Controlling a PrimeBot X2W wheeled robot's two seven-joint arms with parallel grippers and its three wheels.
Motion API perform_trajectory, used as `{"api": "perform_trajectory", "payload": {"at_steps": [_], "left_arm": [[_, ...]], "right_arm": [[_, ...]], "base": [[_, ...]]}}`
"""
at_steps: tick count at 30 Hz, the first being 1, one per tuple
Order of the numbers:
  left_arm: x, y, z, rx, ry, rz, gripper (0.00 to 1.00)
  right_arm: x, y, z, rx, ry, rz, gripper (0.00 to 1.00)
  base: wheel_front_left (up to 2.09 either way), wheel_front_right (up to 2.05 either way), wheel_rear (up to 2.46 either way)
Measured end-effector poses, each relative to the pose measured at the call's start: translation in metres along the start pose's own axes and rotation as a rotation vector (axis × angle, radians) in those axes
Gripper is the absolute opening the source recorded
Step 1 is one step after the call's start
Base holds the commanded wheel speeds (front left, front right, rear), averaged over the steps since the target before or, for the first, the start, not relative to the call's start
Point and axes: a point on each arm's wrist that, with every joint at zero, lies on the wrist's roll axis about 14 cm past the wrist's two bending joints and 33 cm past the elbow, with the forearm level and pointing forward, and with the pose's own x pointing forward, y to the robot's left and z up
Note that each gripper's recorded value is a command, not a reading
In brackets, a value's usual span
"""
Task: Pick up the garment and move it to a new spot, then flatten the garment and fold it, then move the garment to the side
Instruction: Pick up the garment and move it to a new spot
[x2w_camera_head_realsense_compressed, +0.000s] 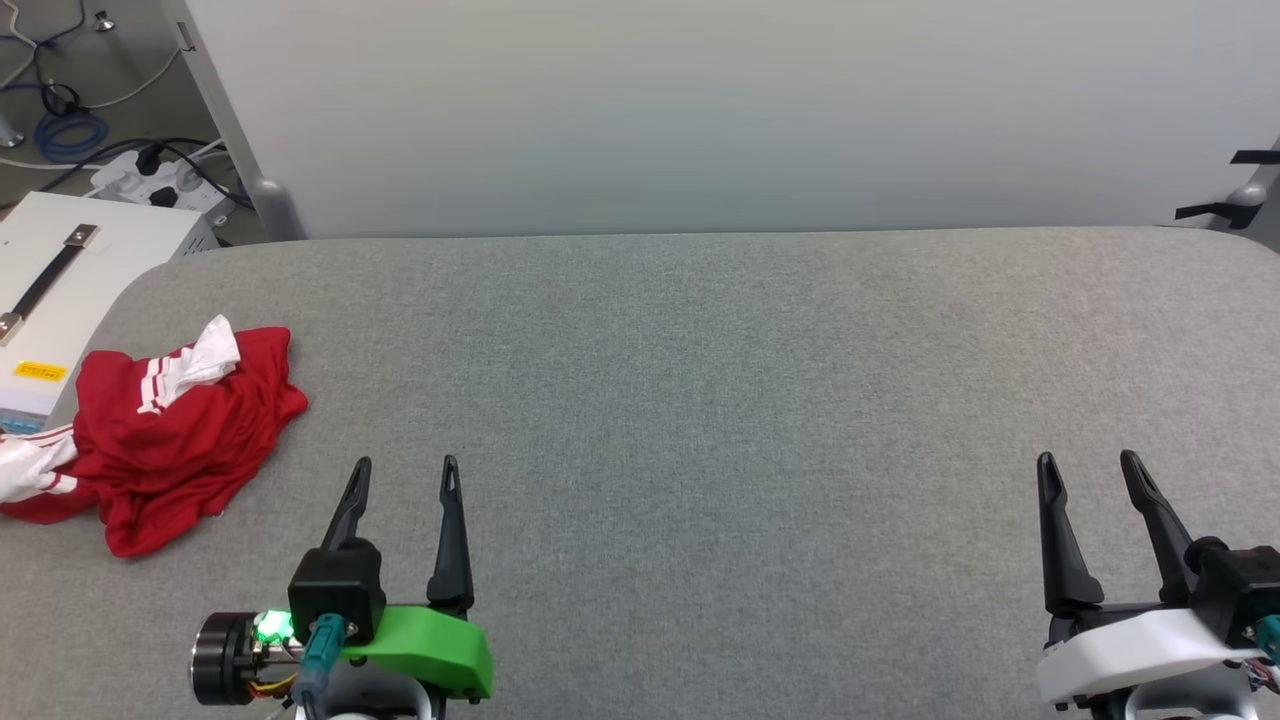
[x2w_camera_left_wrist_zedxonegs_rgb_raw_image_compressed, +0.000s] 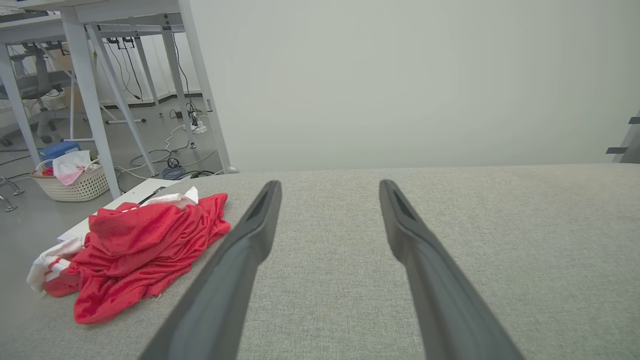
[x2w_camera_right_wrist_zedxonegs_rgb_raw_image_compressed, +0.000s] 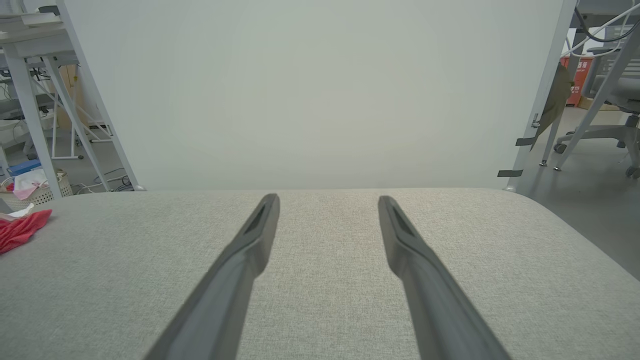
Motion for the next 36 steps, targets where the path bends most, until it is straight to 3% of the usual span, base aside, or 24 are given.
{"api": "perform_trajectory", "payload": {"at_steps": [36], "left_arm": [[-0.010,-0.002,-0.002,-0.004,-0.031,0.020,1.00]], "right_arm": [[-0.012,-0.002,-0.001,0.027,-0.034,-0.010,1.00]], "base": [[0.00,0.00,0.00]]}}
